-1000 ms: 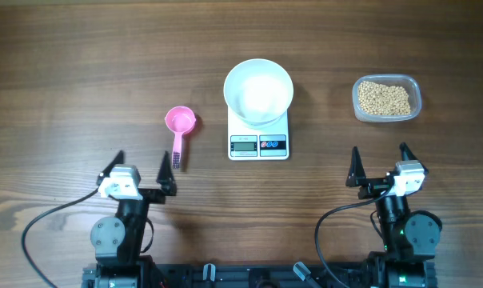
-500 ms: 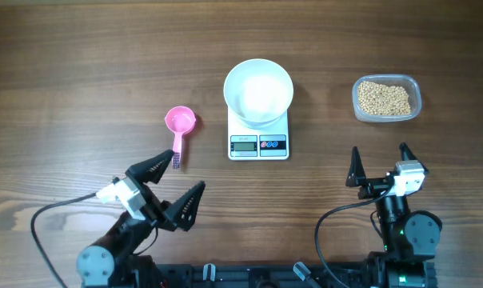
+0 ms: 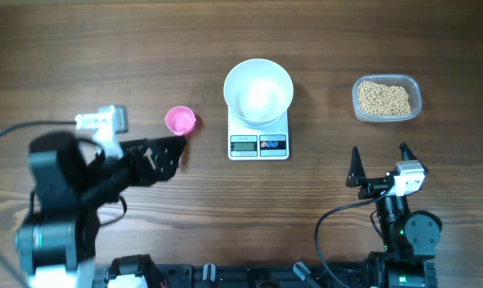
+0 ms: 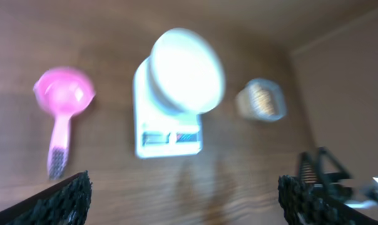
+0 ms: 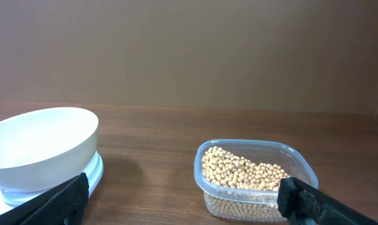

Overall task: Scoop item into bowl and weigh 150g on scale
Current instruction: 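Reach the left gripper to the pink scoop handle and grasp it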

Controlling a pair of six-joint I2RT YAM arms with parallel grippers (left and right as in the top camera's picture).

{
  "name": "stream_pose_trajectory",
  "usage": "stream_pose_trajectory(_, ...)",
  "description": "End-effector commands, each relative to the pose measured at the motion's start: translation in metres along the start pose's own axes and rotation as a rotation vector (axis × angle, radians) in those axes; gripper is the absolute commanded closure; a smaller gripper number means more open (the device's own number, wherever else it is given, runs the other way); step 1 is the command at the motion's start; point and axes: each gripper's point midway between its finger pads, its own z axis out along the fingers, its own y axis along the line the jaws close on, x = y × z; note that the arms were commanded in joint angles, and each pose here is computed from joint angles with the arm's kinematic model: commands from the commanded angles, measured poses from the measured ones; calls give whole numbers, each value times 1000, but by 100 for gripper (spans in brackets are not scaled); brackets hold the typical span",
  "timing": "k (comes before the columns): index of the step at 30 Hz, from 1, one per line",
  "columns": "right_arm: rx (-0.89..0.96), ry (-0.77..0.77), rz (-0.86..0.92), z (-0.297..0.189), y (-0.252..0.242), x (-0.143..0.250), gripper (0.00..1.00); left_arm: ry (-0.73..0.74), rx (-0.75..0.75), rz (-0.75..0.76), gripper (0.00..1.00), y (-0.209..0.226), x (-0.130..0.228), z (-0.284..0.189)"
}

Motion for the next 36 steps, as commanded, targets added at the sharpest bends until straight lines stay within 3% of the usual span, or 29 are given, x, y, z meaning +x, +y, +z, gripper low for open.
stream_pose_trajectory(1, 9, -9, -13, 0, -1, -1, 0, 64, -344, -170, 0, 76, -2, 22)
stream_pose_trajectory(7, 9, -8, -13, 0, -1, -1, 0, 294, -455, -323, 0, 127, 23, 75)
stream_pose_trajectory(11, 9, -8, -13, 0, -1, -1, 0, 419, -318, -290, 0, 134, 35, 110)
stream_pose_trajectory(16, 9, -8, -13, 0, -1, -1, 0, 513, -296, -325, 0, 170, 51, 134)
stream_pose_trajectory(21, 9, -8, -13, 0, -1, -1, 0, 545, -72, -325, 2, 159, 56, 152)
stream_pose_trajectory(29, 9, -8, -13, 0, -1, -1, 0, 612, -18, -332, 19, 165, 74, 165)
stream_pose_trajectory(36, 9, -8, -12, 0, -1, -1, 0, 602, -6, -315, 21, 165, 75, 171)
